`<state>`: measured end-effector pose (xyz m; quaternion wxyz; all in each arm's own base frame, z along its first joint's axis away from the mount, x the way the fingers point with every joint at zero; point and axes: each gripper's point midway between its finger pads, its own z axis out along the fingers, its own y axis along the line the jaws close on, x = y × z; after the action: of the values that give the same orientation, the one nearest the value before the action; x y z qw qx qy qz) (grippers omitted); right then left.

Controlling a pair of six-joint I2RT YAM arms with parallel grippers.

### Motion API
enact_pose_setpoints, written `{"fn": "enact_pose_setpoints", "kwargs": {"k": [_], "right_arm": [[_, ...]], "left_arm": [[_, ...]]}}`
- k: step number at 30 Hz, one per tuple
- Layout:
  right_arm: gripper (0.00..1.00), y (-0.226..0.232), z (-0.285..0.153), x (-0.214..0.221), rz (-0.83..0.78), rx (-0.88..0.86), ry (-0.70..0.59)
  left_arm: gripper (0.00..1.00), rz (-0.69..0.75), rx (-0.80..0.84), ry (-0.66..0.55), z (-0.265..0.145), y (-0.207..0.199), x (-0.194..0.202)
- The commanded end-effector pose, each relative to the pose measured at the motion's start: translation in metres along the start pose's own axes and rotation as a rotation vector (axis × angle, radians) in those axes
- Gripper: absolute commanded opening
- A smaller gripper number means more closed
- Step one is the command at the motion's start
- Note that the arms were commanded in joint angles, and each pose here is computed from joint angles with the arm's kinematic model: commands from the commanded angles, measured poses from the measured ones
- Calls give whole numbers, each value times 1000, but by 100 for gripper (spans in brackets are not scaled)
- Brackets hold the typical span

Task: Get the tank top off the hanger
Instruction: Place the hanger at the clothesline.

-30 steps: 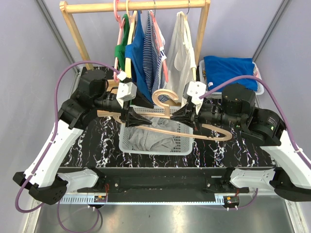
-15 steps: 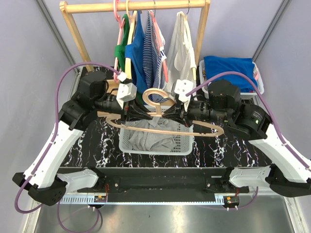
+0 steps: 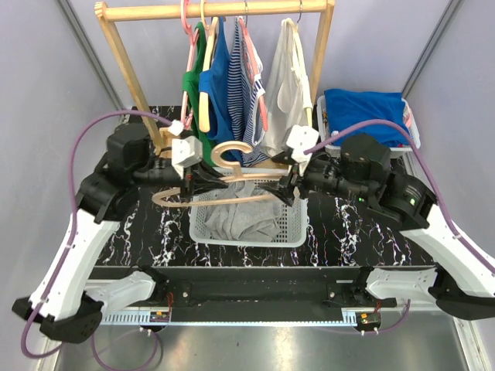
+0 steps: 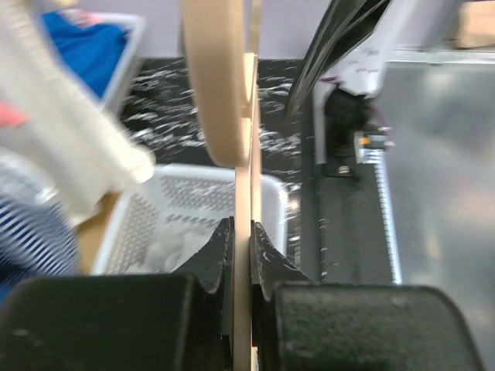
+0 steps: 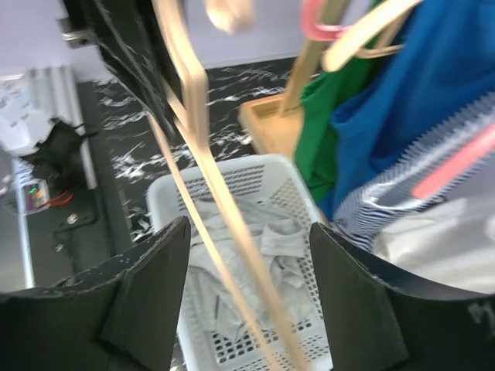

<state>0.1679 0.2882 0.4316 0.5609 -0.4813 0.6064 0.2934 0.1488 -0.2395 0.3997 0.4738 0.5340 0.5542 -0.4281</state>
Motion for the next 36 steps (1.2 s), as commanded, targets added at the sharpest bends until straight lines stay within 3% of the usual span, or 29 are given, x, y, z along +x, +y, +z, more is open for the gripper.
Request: {"fn": "enact_pose_setpoints", "kwargs": {"k": [1, 4, 8, 16, 23, 28, 36], "right_arm": [[73, -32, -42, -42, -11, 208, -189], [76, -44, -58, -48, -22, 289, -228], [76, -53, -69, -55, -27, 348, -245], [75, -58, -62, -53, -25, 368, -236], [74, -56, -65, -52, -6, 358, -236], [73, -52, -72, -51, 16, 353, -249], [72, -52, -92, -58, 23, 371, -282]], "left_arm": [[0, 143, -201, 5, -42, 3, -19], [0, 247, -293, 14, -68, -14, -25], [0, 280, -496, 42, -105, -18, -27], [0, 277, -1074, -102, -203, -8, -63], [0, 317, -1351, -221, -254, -2, -90], [0, 274, -1383, -210, -252, 16, -85], [0, 57, -1257, 25, -183, 97, -26]]}}
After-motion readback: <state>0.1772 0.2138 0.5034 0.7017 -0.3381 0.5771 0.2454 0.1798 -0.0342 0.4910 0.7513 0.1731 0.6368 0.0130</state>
